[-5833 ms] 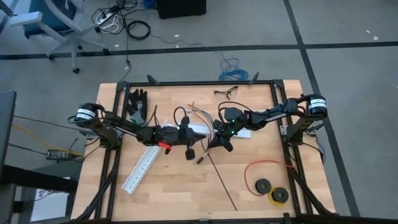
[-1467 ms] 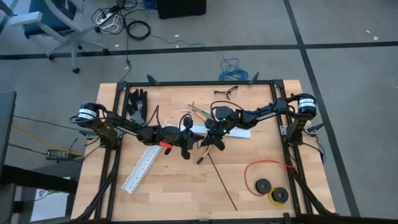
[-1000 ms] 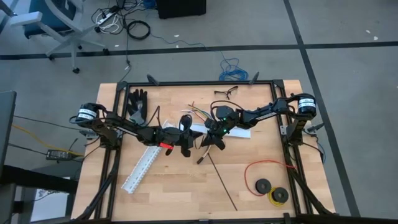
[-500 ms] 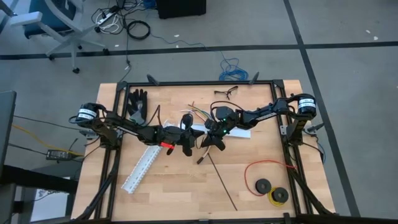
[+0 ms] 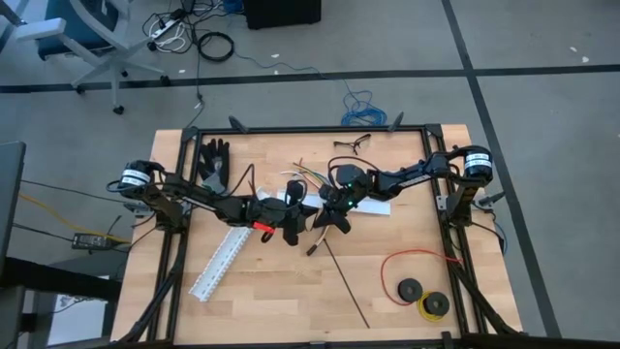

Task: Ziptie cables
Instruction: Wrap the cables together using a zip tie

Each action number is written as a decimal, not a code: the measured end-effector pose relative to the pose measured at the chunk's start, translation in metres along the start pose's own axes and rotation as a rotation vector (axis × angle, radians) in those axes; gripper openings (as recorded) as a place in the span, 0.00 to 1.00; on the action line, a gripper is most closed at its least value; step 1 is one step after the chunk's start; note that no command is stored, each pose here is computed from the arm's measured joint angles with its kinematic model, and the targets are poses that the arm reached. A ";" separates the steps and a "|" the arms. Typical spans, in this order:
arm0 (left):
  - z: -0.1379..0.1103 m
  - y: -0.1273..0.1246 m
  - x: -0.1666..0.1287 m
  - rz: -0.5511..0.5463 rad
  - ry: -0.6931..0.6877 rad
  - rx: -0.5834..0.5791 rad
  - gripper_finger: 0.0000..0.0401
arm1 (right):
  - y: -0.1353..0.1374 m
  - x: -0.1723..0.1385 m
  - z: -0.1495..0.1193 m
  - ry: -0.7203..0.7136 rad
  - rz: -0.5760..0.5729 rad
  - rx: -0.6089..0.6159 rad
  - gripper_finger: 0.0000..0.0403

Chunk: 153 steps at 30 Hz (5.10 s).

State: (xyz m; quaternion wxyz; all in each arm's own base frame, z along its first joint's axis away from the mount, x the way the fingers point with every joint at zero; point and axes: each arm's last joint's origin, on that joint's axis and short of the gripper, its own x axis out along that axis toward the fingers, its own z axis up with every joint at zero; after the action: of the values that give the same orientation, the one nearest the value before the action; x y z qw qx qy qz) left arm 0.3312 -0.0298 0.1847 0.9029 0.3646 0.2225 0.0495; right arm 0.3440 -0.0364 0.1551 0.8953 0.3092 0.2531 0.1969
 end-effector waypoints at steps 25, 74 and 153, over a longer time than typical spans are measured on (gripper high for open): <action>-0.005 -0.010 -0.004 -0.006 0.116 0.029 0.00 | -0.017 -0.016 0.012 -0.071 -0.031 0.082 0.00; -0.008 -0.016 -0.004 -0.049 0.144 -0.105 0.00 | -0.018 -0.018 0.023 -0.218 -0.250 -0.307 0.00; -0.001 -0.013 -0.009 -0.079 0.406 -0.757 0.37 | 0.148 -0.102 -0.075 -0.029 -0.860 -0.017 0.46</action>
State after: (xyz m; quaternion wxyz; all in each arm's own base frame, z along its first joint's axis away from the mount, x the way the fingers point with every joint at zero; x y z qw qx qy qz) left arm 0.3220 -0.0403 0.1785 0.9119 -0.0185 0.3756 0.1641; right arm 0.1909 0.0534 0.2347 0.9018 0.1711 0.3447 -0.1966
